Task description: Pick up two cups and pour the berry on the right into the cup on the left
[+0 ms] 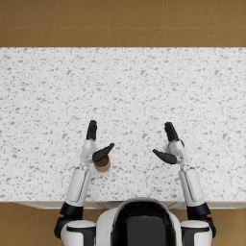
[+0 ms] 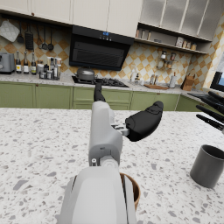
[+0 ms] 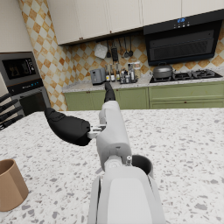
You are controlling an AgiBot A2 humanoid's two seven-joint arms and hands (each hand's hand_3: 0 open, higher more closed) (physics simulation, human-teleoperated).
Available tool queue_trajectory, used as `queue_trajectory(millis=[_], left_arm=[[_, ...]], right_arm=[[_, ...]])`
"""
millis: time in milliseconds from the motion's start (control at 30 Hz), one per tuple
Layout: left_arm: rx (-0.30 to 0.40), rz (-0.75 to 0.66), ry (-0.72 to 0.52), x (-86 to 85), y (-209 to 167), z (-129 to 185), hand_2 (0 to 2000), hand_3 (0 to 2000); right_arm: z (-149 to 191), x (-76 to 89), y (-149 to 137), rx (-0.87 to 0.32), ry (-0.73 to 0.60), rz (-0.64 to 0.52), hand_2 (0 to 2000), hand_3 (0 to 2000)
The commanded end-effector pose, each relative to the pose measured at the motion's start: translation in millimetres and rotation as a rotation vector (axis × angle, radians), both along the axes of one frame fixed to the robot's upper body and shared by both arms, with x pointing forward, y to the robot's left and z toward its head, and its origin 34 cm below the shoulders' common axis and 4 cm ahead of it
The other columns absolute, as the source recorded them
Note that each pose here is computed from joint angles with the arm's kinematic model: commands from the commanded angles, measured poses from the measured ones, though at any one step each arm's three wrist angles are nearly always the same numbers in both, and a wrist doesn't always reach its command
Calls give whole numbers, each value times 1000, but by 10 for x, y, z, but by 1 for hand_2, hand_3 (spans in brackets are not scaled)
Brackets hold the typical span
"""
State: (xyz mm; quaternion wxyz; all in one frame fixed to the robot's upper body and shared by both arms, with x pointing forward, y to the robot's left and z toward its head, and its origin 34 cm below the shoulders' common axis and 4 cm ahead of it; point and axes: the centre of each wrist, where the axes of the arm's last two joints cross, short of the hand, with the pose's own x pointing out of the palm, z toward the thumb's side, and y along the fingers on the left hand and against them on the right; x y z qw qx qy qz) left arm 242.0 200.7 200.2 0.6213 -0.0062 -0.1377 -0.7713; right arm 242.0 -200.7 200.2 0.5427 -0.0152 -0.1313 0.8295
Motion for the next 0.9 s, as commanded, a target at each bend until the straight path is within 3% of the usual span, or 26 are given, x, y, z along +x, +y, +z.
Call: queue_trajectory(millis=[33,500,567,600,900], left_arm=[[0,0,0,0,0,0,0,0],[7,-21,24,6,-58,-62,0,0],[1,-28,-51,-31,31,-21,0,0],[25,-32,-35,-173,103,-113,0,0],[275,32,-122,-265,170,-169,0,0]], right_arm=[[0,0,0,0,0,0,0,0],[-62,6,59,-7,24,21,0,0],[-1,-52,39,31,-35,-33,0,0],[-1,-138,-132,33,-48,-103,0,0],[-98,-215,-400,-200,-122,-328,0,0]])
